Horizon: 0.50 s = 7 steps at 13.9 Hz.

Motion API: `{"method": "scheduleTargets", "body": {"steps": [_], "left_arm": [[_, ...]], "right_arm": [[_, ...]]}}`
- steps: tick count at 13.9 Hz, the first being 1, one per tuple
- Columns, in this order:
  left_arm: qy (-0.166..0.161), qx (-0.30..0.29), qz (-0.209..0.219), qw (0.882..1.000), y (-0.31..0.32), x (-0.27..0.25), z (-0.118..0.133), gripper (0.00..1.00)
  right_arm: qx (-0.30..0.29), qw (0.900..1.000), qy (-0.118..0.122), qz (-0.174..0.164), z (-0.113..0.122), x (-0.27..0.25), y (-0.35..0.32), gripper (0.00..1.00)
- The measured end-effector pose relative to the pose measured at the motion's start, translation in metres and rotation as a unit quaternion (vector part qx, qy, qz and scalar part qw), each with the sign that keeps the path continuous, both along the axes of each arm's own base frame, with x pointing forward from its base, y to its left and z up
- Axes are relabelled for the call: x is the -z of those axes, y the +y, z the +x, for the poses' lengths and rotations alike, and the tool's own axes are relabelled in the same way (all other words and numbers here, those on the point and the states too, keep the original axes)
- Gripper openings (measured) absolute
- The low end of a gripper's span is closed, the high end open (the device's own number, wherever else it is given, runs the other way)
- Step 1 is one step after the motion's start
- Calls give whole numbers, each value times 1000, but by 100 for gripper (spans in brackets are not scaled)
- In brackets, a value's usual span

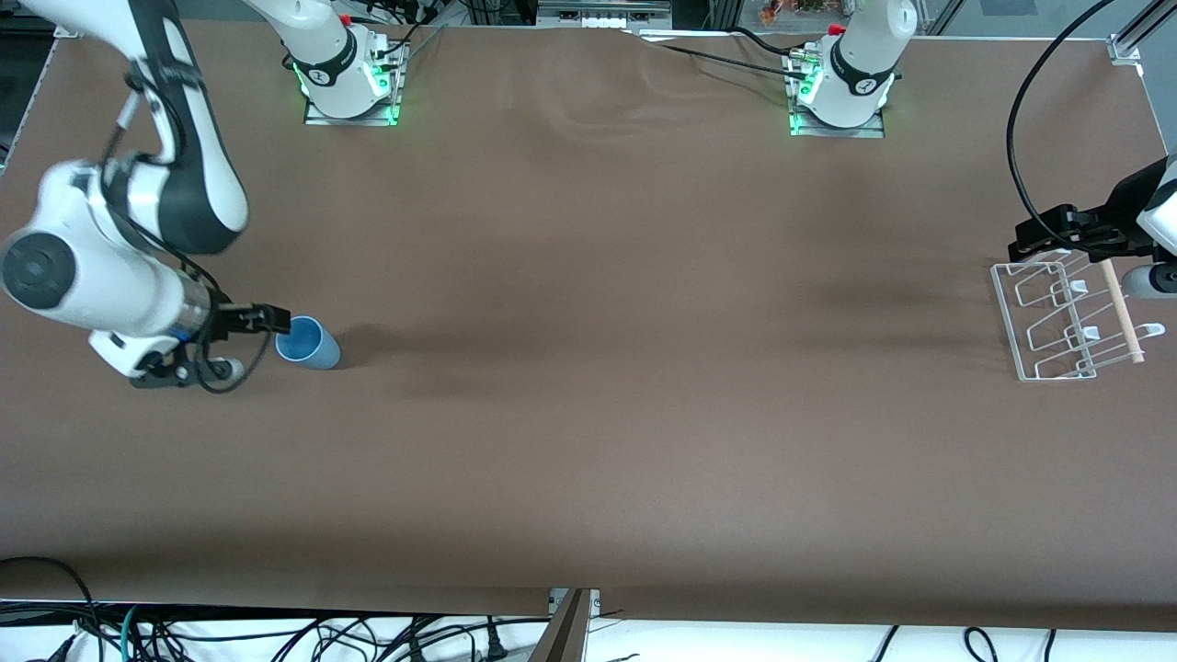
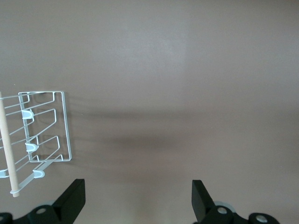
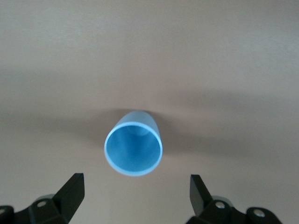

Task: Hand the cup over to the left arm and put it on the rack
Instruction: 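Lower the right gripper to the blue cup and close on it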

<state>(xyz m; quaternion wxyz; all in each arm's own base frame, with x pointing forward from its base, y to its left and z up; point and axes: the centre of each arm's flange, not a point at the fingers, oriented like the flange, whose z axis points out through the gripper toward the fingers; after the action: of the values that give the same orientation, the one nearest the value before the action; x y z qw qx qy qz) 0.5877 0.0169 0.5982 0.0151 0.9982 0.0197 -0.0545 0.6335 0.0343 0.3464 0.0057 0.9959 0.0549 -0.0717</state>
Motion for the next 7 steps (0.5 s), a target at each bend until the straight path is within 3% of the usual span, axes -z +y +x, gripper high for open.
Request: {"method": "scheduleTargets", "body": {"steps": [7], "left_arm": [[-1,0,0,1000,0,-1,1,100]], "right_arm": [[-4,1000,3,-2,-9,40,-15,100]]}}
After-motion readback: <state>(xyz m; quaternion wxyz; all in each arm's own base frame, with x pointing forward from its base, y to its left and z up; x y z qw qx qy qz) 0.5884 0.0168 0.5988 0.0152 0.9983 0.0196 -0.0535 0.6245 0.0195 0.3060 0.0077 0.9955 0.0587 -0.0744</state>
